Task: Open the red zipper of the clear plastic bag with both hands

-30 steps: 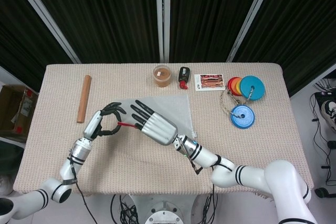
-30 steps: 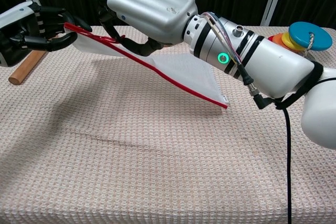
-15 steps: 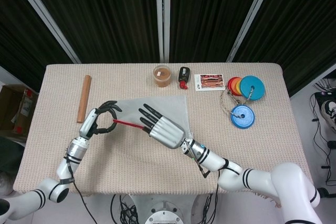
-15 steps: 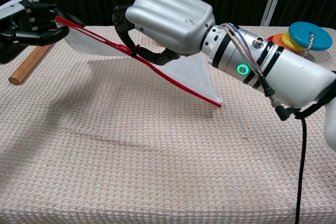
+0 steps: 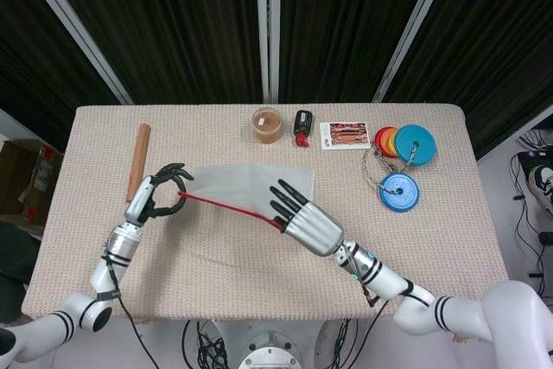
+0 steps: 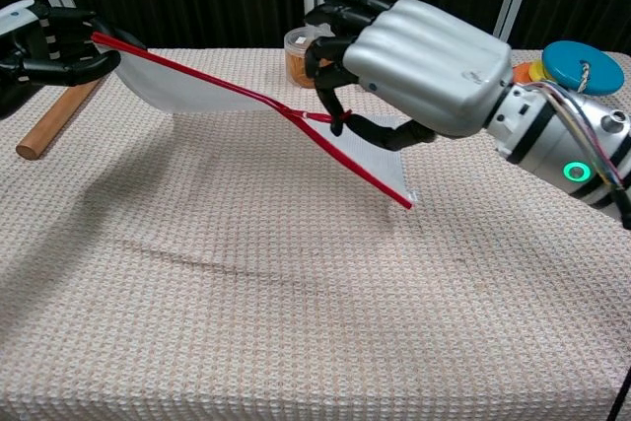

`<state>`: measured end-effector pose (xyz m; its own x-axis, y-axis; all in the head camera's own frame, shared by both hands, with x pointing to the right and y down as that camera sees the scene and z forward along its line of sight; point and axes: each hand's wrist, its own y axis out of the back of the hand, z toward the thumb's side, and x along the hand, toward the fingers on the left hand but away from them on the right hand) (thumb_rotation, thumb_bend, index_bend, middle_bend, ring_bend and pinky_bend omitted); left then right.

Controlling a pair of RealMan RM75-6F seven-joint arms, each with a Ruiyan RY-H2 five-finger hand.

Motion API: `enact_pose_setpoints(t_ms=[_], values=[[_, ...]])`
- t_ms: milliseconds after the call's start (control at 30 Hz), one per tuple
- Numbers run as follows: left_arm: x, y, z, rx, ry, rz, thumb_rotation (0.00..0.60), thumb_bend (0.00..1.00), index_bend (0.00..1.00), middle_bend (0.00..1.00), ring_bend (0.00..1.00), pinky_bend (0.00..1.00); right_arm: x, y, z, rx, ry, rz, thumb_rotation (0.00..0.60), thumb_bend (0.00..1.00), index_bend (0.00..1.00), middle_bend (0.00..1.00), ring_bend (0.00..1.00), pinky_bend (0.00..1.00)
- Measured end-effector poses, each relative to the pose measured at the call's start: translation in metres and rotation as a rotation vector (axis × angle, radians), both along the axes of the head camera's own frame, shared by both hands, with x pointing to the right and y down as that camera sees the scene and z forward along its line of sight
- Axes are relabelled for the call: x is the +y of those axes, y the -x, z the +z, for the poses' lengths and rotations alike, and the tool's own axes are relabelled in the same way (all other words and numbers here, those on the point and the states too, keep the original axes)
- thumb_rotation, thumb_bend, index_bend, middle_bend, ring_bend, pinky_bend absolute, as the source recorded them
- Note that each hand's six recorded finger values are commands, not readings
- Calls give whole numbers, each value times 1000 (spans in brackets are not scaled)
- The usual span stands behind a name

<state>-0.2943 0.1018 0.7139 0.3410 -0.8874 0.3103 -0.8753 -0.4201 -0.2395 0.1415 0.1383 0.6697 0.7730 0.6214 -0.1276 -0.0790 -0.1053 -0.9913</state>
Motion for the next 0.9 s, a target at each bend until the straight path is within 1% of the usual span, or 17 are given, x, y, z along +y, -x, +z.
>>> enact_pose_setpoints(t_ms=[233,333,500,700,733,767,800,833,867,900], values=[[0,3,6,-15,12,-26,600,486,762,372,169,141,12,-48,1,42,21,76,600,494,921,259,73,28],[-1,4,8,-18,16,-34,600,486,762,372,169,141,15,-63,4,58,30,102,600,494,922,259,73,27],[-3,7,11,-30,19,-55,600,486,763,372,169,141,19,-79,7,65,43,131,600,494,921,259,72,26],[-3,10,14,-42,26,-58,600,486,752,369,169,141,23,-91,10,73,56,152,600,494,907,254,62,18],[-3,10,14,-46,26,-53,600,486,739,366,169,141,23,-91,10,74,59,156,600,491,878,249,51,11],[-2,10,14,-54,26,-46,600,483,697,355,168,141,23,-91,10,75,60,156,600,482,816,234,34,6],[-2,10,14,-64,25,-38,600,468,621,334,164,141,23,-91,11,78,62,158,600,458,752,217,22,3],[-1,10,15,-78,24,-28,600,452,553,315,159,141,23,-91,11,82,68,160,600,377,580,173,6,0],[-1,11,15,-105,20,-12,600,416,424,276,149,140,23,-91,12,86,74,163,600,292,421,135,0,0],[-1,12,15,-132,15,3,600,379,328,247,141,140,23,-90,13,91,83,168,600,178,228,92,0,0]])
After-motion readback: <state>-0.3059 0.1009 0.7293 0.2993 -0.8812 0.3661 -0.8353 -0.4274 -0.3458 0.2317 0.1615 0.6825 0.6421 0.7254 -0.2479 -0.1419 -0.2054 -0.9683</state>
